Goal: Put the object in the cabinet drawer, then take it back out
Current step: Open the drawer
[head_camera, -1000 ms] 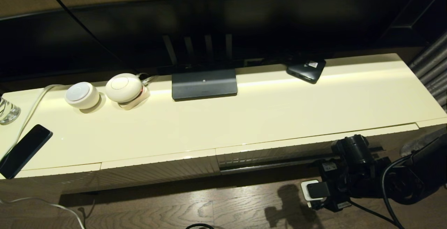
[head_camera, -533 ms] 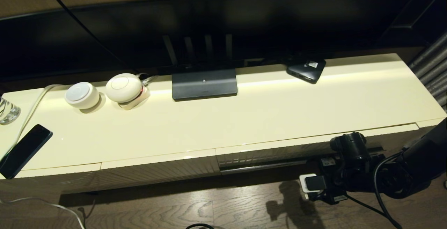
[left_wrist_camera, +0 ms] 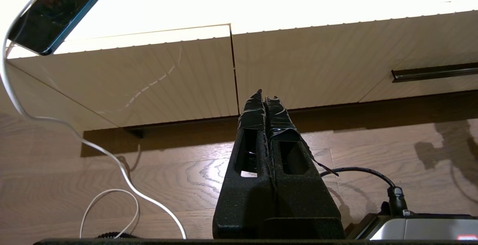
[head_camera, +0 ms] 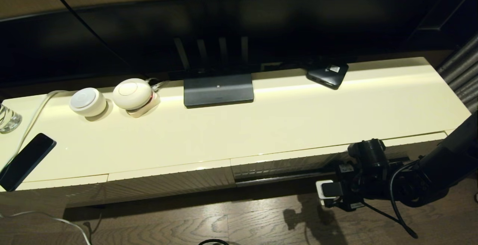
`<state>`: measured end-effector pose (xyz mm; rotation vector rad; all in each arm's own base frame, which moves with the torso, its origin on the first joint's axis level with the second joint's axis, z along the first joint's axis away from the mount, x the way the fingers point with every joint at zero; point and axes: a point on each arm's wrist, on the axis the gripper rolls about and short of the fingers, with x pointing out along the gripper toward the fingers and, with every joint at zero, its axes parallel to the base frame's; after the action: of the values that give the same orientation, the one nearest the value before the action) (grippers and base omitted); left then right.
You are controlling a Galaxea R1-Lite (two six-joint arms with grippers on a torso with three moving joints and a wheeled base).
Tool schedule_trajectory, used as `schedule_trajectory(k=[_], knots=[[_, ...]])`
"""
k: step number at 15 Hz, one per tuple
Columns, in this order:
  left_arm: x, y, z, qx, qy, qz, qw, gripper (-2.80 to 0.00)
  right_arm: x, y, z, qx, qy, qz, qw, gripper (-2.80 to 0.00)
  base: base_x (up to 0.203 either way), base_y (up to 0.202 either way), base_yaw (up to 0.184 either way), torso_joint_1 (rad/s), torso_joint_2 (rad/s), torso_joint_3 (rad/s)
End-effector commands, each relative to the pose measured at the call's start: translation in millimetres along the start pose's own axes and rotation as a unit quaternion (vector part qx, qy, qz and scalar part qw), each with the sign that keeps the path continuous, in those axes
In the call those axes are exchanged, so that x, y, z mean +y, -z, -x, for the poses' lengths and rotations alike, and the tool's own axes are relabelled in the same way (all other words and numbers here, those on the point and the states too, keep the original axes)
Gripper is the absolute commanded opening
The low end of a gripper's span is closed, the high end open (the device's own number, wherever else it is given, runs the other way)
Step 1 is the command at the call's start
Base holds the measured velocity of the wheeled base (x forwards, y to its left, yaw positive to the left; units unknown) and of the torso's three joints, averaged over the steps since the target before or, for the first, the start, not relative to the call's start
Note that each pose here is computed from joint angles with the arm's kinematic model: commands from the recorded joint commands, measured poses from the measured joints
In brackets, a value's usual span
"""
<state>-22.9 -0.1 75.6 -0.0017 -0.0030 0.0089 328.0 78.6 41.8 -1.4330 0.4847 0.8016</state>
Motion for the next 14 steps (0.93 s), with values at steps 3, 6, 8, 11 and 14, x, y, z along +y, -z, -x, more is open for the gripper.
schedule_trajectory(k=[3, 6, 8, 11, 14], knots=[[0.0, 0.9, -0.3, 0.003, 0.0, 0.0, 1.0, -2.8, 1.1, 0.2, -7.1, 0.0, 0.0, 0.004, 1.0, 0.0, 0.0, 0.0, 0.0, 0.0, 0.0, 0.0], [0.0, 0.8, -0.3, 0.002, 0.0, 0.0, 1.0, -2.8, 6.0, 0.9, -9.2, 0.001, -0.01, 0.003, 1.0, 0.0, 0.0, 0.0, 0.0, 0.0, 0.0, 0.0], [0.0, 0.8, -0.3, 0.002, 0.0, 0.0, 1.0, -2.8, 9.3, 0.8, -10.2, 0.0, -0.017, 0.003, 1.0, 0.0, 0.0, 0.0, 0.0, 0.0, 0.0, 0.0], [0.0, 0.8, -0.3, 0.002, 0.0, 0.0, 1.0, -2.8, 14.6, 1.3, -8.2, -0.002, -0.025, 0.003, 1.0, 0.0, 0.0, 0.0, 0.0, 0.0, 0.0, 0.0], [0.0, 0.8, -0.3, 0.002, 0.0, 0.0, 1.0, -2.8, 21.1, 0.9, -2.7, -0.002, -0.033, 0.005, 0.999, 0.0, 0.0, 0.0, 0.0, 0.0, 0.0, 0.0]])
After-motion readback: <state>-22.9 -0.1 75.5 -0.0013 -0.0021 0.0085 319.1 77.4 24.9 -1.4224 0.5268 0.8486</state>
